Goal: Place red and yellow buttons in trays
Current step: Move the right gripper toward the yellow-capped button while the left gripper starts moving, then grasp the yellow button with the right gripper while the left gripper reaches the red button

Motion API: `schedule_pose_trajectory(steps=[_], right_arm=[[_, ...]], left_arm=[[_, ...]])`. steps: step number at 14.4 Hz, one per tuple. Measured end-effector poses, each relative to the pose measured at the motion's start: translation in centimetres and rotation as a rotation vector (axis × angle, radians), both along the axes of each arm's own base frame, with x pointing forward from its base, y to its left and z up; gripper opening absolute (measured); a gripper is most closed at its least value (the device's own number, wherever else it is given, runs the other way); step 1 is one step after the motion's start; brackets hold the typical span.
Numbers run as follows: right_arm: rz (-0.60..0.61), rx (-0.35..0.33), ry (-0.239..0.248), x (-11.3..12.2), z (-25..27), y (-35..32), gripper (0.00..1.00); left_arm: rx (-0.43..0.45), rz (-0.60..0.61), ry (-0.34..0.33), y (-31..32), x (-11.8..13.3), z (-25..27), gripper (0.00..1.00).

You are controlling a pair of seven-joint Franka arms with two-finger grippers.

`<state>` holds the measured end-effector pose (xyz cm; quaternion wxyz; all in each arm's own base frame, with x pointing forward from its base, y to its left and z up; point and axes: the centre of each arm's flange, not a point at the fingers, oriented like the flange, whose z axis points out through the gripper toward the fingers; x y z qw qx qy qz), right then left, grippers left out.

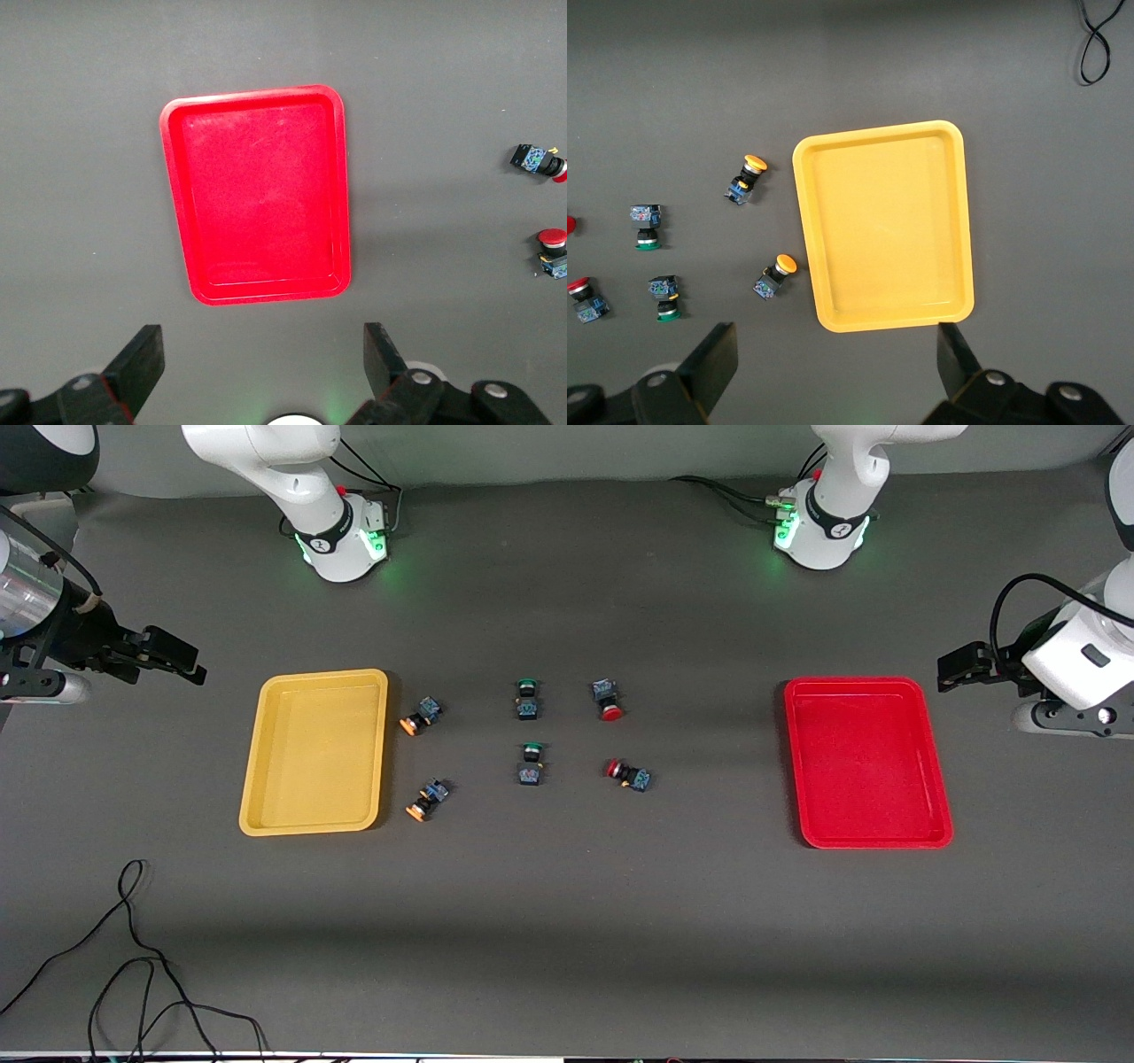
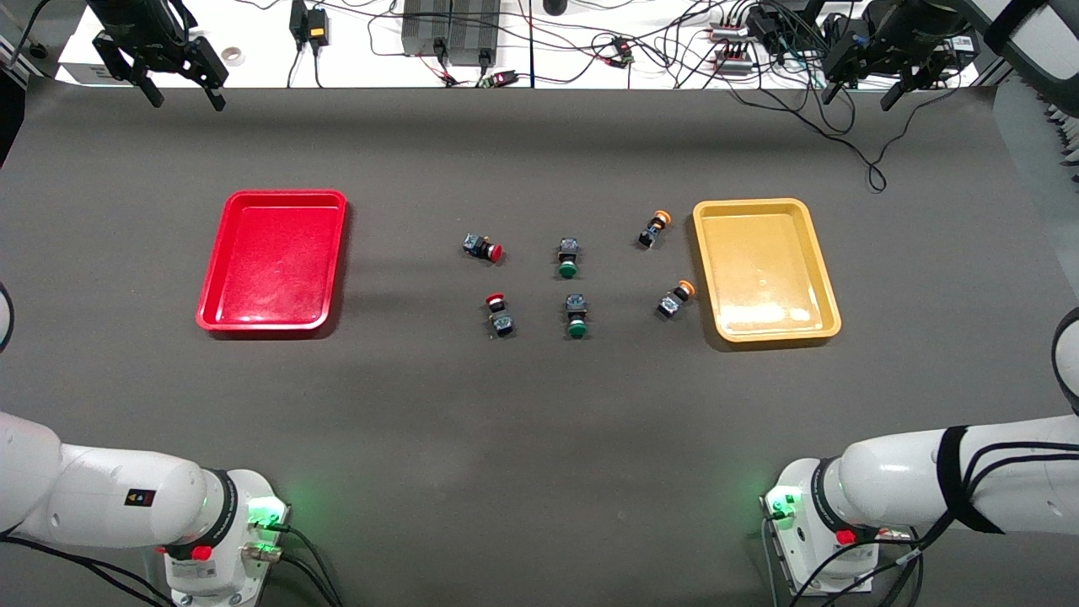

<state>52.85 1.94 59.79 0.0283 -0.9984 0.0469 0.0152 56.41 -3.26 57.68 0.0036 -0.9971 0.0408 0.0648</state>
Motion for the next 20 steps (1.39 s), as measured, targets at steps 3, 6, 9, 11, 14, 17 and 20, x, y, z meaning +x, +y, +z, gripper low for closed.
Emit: schedule_pose_trajectory(steps=[3,6,9,11,14,17,20], right_arm=[[-0.004,0.000,0.003,0.1,-0.2,-0.2,1.00],[-0.006,-0.001,0.039,1.1,-1.4,-0.4,1.00],[-0.043,-0.007,0.106,1.2,-3.2,0.4,1.00],[-0.100,-0.020,0.134,1.1,-5.2,2.8,1.00],[-0.130,-0.037,0.150,0.5,-9.8,7.3,1.00],[-0.221,-0.051,0.144,-0.6,-16.0,12.4,1.00],[-0.315,-0.069,0.183,-2.0,-24.5,17.6,1.00]], left_arm=[[0.000,0.000,-0.002,0.0,0.0,0.0,1.00],[0.000,0.000,-0.002,0.0,0.0,0.0,1.00],[0.000,0.000,-0.001,0.0,0.0,0.0,1.00],[0.000,-0.001,0.004,-0.1,-0.1,-0.1,1.00],[-0.002,-0.007,0.018,-0.5,-0.2,-0.7,1.00],[-0.013,-0.025,0.074,-3.4,-0.9,-3.4,1.00],[0.003,0.009,0.093,-11.3,-2.6,-6.8,1.00]])
